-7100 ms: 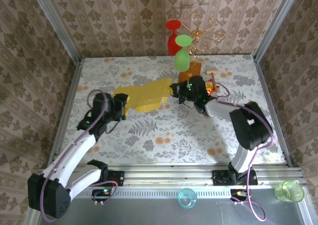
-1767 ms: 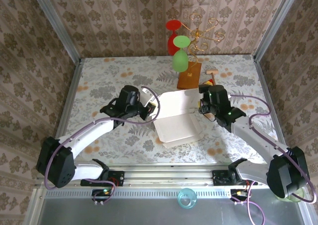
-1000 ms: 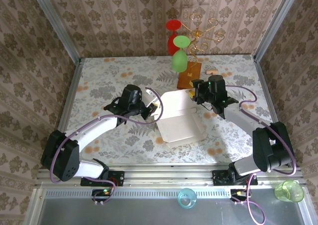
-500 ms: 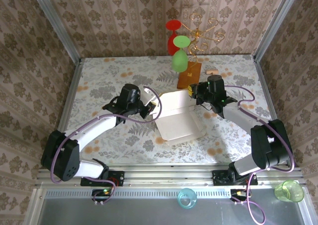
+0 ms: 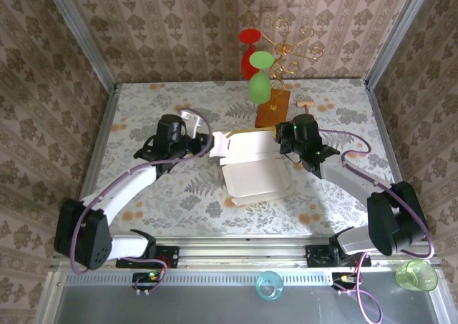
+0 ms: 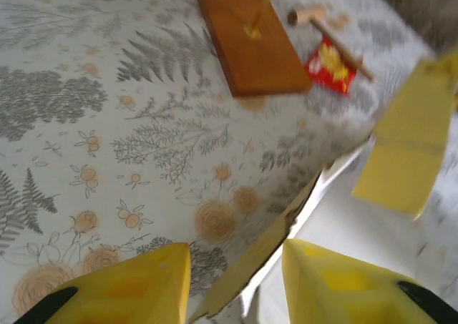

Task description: Fold the paper box

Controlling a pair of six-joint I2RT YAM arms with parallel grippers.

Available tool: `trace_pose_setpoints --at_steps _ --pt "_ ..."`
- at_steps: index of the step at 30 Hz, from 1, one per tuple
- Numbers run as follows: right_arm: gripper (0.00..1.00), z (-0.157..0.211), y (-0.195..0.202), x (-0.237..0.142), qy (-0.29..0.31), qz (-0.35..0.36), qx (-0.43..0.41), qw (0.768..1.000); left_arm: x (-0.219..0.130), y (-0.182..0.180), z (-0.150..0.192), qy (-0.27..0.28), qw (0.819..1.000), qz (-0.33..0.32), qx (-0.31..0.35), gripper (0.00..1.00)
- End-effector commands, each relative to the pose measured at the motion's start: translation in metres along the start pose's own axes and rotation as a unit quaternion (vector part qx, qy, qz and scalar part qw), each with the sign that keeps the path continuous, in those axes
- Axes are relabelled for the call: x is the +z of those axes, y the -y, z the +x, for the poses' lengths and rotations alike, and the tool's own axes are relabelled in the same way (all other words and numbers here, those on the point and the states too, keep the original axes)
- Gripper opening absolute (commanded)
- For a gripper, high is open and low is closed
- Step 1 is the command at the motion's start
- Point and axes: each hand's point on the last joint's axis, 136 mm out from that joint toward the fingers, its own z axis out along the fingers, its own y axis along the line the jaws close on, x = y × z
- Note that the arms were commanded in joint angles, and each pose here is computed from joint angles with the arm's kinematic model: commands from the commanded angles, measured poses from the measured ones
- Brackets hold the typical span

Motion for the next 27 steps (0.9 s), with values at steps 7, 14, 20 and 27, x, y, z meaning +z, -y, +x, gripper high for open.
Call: trace_pose_setpoints --at_steps 7,14,20,27 --pt "0.0 -0.013 0.005 0.002 0.077 -0.002 0.02 0.997 -0.039 0.018 -0.035 0.042 0.923 -0.01 -0.381 0.29" --pt "0.0 -0.007 0.011 0.013 0.077 0.01 0.014 0.997 -0.015 0.052 -0.054 -0.002 0.905 0.008 -0.425 0.33" --pt "0.0 -0.008 0.013 0.013 0.081 0.011 0.016 0.997 0.008 0.055 -0.033 -0.069 0.899 -0.027 -0.431 0.38" --pt "0.0 -0.008 0.015 0.013 0.079 0.013 0.016 0.997 0.041 0.06 -0.027 -0.083 0.894 -0.01 -0.44 0.4"
